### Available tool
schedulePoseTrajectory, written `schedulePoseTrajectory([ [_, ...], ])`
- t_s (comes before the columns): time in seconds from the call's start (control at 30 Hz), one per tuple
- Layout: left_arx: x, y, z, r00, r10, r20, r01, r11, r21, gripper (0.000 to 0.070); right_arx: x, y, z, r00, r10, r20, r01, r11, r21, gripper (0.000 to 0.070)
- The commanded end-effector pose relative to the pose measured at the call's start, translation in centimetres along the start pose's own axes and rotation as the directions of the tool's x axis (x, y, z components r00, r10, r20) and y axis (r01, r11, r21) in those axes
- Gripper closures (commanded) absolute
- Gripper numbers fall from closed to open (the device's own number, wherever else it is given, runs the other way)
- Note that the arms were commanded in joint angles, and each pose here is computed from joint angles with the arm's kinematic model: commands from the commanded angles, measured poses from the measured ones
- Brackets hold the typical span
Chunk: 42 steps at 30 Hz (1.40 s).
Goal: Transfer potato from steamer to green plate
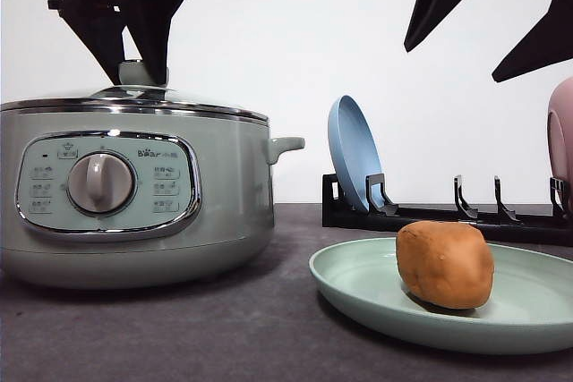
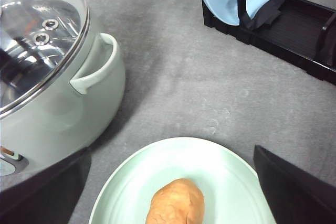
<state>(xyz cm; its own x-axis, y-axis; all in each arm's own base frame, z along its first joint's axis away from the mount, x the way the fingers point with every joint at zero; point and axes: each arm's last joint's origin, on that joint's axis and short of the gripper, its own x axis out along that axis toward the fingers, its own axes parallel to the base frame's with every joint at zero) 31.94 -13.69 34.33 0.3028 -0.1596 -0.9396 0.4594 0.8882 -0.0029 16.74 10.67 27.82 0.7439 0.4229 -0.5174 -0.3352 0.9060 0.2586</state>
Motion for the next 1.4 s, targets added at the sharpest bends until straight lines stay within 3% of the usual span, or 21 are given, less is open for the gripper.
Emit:
schedulePoseTrajectory([
  [0.0,0.6,0.2,0.8,1.0,0.011,0.01,-0.011,1.0,0.004,0.0686,-0.1,0.3,0.5,1.0,0.007,0.015,-0.006,1.0,-0.014,0.0072],
  [0.07,0.6,0.1,0.7,1.0,0.009,-0.002,-0.009,1.0,-0.003,0.0606,-0.1,0.3,0.5,1.0,0.006,0.015,-0.006,1.0,-0.014,0.0073],
  [0.2,0.5,0.0,0.7,1.0,0.008,-0.003,-0.008,1.0,-0.007,0.0312,-0.1,0.3,0.5,1.0,0.009,0.013,-0.009,1.0,-0.016,0.0073],
  [0.27,0.5,-0.1,0.7,1.0,0.008,-0.001,-0.008,1.0,-0.006,0.0229,-0.1,0.3,0.5,1.0,0.01,0.013,-0.01,1.0,-0.018,0.0073],
  [0.5,-1.3,-0.2,0.5,0.998,0.011,0.065,-0.011,1.0,-0.003,0.0219,-0.1,0.3,0.4,1.0,0.014,0.003,-0.014,0.999,-0.033,0.0072],
  [0.93,-8.7,-1.2,-2.5,0.962,-0.013,0.273,0.007,1.0,0.023,0.0227,-0.1,0.4,0.1,0.996,0.083,-0.046,-0.085,0.996,-0.039,0.0073],
  [1.1,-11.1,-2.0,-4.0,0.933,-0.138,0.333,0.119,0.99,0.077,0.0227,-0.1,0.5,-0.2,0.987,0.131,-0.089,-0.135,0.99,-0.034,0.0073],
  [1.37,-13.8,-2.8,-6.0,0.871,-0.317,0.375,0.275,0.948,0.161,0.0229,-0.2,0.6,-0.8,0.957,0.226,-0.18,-0.231,0.973,-0.011,0.0073],
])
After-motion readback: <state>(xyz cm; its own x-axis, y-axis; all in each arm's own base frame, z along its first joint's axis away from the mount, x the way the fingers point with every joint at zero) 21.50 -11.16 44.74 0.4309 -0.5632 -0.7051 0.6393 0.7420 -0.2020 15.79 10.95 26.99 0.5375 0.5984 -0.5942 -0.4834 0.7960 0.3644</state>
